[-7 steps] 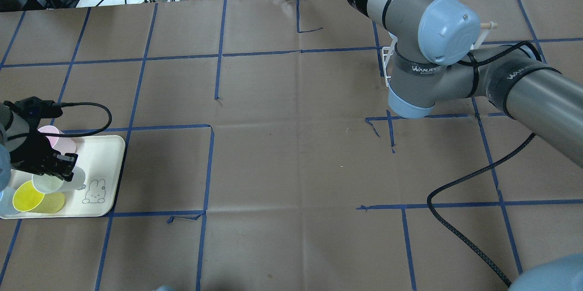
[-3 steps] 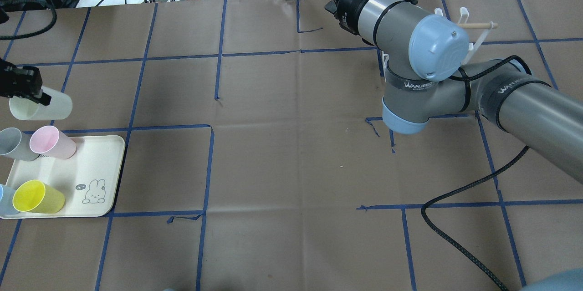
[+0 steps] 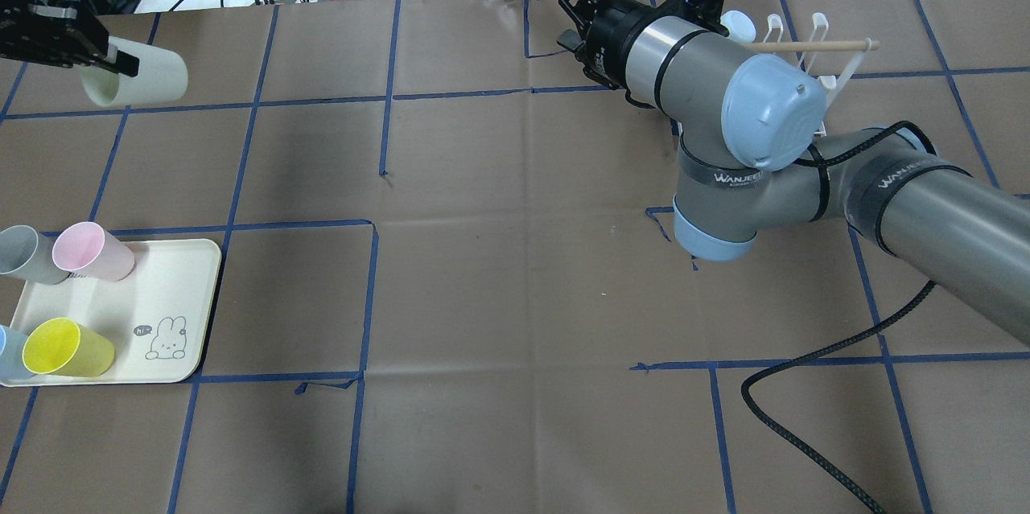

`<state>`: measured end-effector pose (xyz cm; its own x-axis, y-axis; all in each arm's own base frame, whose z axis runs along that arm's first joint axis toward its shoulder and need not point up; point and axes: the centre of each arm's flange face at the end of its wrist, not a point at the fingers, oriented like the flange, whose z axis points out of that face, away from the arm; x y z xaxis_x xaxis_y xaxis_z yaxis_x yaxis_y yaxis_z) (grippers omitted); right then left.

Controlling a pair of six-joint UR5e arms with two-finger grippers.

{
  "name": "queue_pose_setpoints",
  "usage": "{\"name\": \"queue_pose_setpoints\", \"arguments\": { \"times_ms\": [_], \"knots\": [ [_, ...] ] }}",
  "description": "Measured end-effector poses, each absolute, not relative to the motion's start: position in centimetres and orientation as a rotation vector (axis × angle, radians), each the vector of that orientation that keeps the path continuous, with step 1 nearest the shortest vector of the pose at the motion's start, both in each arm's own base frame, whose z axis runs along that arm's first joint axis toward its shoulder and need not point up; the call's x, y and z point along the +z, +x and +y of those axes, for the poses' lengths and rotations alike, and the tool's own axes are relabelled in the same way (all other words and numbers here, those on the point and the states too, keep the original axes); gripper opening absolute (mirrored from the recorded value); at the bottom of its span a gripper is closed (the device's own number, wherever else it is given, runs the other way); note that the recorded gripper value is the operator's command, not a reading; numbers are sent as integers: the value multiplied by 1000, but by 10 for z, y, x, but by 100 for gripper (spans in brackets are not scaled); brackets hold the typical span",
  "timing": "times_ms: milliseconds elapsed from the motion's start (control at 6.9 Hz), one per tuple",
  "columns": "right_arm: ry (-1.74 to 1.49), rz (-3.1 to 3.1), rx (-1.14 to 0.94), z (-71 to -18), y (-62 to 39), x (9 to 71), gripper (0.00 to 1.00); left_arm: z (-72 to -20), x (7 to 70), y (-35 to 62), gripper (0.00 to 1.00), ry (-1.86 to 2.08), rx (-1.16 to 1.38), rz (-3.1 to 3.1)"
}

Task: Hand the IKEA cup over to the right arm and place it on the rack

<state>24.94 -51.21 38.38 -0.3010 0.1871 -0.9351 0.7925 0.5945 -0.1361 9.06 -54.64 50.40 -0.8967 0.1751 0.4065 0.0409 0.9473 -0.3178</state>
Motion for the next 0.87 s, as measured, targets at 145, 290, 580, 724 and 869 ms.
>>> {"name": "queue_pose_setpoints", "arguments": {
  "times_ms": [145,290,580,724,869],
  "knots": [
    [810,1761,-742,-504,249,383,100,-554,506,83,0,-240,528,-2557],
    [834,1705,-727,-498,249,383,100,-560,504,77,0,-310,637,-2461],
    [876,1659,-695,-494,248,380,100,-568,481,62,0,-417,854,-2288],
    [884,1658,-688,-494,248,378,100,-569,458,55,0,-472,961,-2212],
    [887,1660,-684,-494,248,377,100,-570,434,42,0,-530,1043,-2138]
  ]
}}
